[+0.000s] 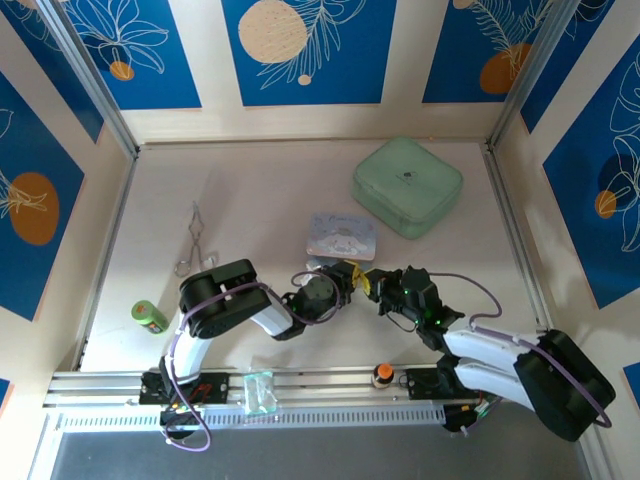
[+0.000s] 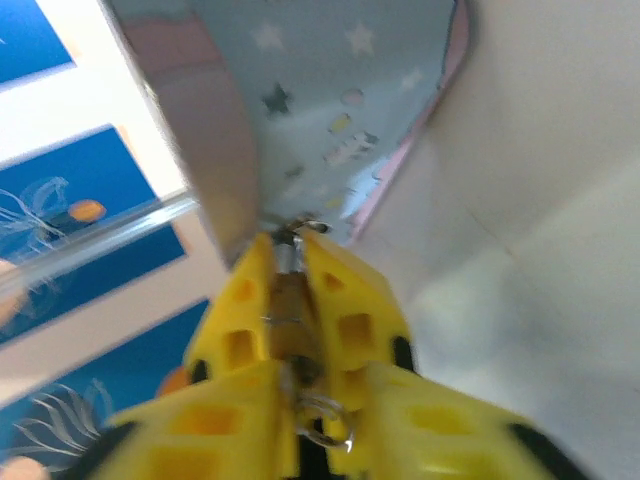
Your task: Unlock the padlock with the key
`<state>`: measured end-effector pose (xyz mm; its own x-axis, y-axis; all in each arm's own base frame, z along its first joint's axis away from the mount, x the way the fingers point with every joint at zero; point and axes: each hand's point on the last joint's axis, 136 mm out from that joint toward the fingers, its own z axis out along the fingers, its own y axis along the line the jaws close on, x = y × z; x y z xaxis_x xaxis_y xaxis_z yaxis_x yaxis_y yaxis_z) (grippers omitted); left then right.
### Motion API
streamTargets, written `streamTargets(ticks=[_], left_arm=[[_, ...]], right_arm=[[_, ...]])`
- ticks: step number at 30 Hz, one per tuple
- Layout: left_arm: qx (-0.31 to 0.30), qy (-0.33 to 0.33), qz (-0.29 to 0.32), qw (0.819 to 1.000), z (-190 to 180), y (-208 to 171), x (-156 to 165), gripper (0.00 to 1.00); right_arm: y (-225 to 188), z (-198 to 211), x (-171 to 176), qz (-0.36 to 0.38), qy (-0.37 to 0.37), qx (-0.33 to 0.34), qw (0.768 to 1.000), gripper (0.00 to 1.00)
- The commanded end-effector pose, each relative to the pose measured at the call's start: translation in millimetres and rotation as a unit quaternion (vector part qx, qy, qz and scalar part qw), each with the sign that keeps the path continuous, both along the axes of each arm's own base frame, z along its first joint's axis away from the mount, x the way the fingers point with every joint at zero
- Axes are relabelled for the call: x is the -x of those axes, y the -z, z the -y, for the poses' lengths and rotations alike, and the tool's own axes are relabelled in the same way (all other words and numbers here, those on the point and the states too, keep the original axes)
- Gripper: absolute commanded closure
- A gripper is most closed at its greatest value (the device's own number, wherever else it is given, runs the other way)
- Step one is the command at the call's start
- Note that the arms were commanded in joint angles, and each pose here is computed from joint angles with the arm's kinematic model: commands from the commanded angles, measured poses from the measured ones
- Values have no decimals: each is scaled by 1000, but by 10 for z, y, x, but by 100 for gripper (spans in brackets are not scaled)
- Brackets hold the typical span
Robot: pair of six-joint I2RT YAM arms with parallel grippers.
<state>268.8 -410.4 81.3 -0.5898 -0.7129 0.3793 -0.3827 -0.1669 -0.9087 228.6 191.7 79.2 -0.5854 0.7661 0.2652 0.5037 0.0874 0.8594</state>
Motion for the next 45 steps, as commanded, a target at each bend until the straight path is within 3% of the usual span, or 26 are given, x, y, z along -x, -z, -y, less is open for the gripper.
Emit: streamTargets(ticks=[1, 3, 5, 10, 15, 20, 21, 22, 25, 27, 28, 30, 35, 40, 45], left_arm=[[80, 39, 37, 995, 106, -449, 153, 100], [65, 39, 30, 997, 46, -349, 145, 100], [45, 39, 23, 998, -2, -239, 148, 100], [-44, 75, 0, 996, -69, 52, 220, 100], [-172, 126, -20, 977, -207, 276, 304, 100], [-241, 143, -5, 960, -334, 300, 282, 100], [-252, 152, -1, 956, -339, 297, 282, 100], [-261, 159, 1, 952, -343, 293, 280, 100], [-276, 174, 4, 945, -369, 310, 289, 100], [-275, 178, 2, 945, -390, 318, 286, 100], [-274, 179, 3, 945, -396, 308, 282, 100], [-277, 187, 7, 943, -398, 289, 282, 100], [-275, 198, 13, 941, -411, 221, 288, 100], [-270, 205, 26, 941, -390, 92, 290, 100], [-265, 202, 29, 943, -406, 48, 289, 100]], right_arm=[[184, -28, 319, -27, -115, 71, 990, 41], [210, 36, 383, -17, -147, 116, 982, 29], [211, 83, 419, -7, -179, 146, 973, 26], [126, 183, 418, 44, -262, 256, 929, 27], [-84, 207, 283, 136, -303, 345, 878, 33], [-202, 198, 170, 215, -323, 417, 822, 33], [-219, 177, 169, 232, -332, 432, 806, 30], [-221, 143, 184, 248, -344, 440, 792, 1], [-204, 51, 243, 286, -379, 464, 748, 1], [-226, -56, 299, 321, -397, 466, 722, 2], [-254, -140, 331, 350, -404, 462, 707, 10], [-277, -273, 390, 405, -411, 460, 675, 35], [-161, -237, 359, 411, -394, 484, 665, 41], [-87, -307, 336, 399, -411, 486, 660, 42], [32, -480, 331, 406, -429, 486, 644, 49]])
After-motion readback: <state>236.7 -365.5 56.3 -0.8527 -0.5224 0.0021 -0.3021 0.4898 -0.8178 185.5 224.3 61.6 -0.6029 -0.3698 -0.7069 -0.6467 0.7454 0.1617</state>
